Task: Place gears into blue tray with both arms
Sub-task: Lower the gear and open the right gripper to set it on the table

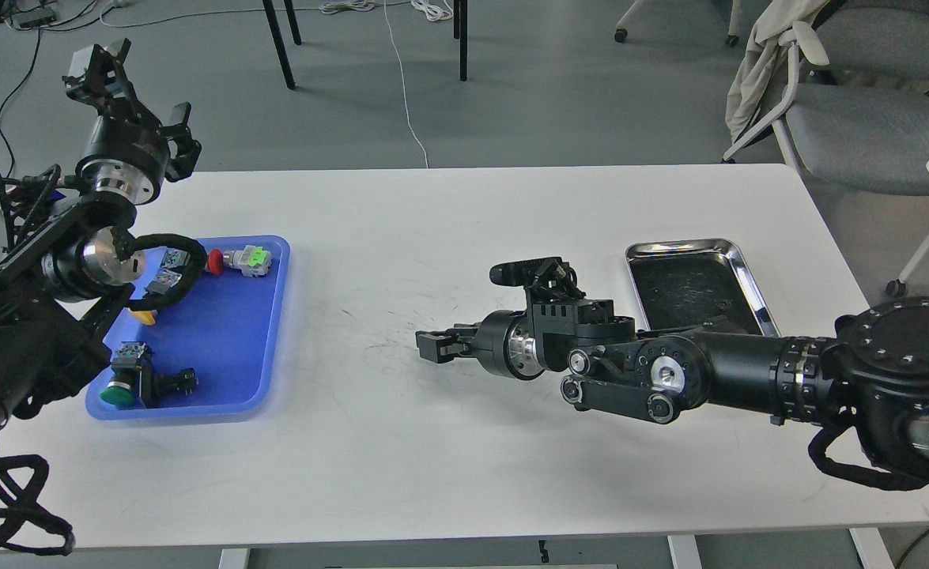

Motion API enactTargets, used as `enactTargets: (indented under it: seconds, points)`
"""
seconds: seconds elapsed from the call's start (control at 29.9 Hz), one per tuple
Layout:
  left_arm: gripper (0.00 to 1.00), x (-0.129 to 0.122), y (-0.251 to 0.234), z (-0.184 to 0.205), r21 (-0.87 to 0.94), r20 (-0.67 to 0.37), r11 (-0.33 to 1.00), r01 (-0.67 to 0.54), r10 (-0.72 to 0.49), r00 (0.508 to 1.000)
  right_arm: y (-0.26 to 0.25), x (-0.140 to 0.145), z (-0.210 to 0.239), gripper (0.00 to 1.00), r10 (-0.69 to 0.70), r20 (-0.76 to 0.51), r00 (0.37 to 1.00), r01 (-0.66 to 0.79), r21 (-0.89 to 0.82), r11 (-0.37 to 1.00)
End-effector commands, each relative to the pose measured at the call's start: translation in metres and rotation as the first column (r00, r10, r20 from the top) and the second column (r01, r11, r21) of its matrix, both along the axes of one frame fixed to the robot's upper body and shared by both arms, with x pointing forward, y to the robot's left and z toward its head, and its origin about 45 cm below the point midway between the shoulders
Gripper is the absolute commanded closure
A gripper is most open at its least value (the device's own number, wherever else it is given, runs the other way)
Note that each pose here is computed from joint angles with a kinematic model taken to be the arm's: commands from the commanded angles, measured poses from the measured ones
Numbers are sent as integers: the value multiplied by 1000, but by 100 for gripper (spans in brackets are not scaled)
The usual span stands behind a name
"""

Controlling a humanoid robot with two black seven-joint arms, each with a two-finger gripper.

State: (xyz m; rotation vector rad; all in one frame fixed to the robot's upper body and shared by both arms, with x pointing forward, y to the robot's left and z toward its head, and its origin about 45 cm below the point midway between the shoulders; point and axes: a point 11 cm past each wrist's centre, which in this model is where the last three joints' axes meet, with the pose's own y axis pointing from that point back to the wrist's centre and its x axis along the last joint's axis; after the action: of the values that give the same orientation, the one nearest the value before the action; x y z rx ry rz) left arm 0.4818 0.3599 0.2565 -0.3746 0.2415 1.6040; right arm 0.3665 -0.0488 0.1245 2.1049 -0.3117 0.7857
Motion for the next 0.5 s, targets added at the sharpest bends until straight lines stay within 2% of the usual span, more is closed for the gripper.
enactTargets:
  seconds: [0.0, 0.1, 0.2, 0.37, 0.47]
  points:
    - [1, 0, 4, 0, 6, -6, 1000, -9, 9, 1000, 5, 20, 22, 2, -64, 30, 997, 62, 75, 995]
    - [2, 0, 5, 1, 9, -7, 1000, -12, 12, 1000, 3, 49, 50, 2, -164, 51, 985, 153, 169, 974]
    - [2, 0, 7, 3, 9, -5, 1000, -16, 16, 1000, 3, 72, 84, 2, -273, 12, 962, 256, 307, 917]
    - [2, 4, 4, 8, 22, -7, 1000, -18, 18, 1000, 3, 94, 130, 2, -380, -151, 913, 398, 534, 746]
    - [1, 6, -7, 6, 76, -38, 996, 40, -38, 999, -14, 109, 154, 2, -425, -294, 856, 506, 646, 572]
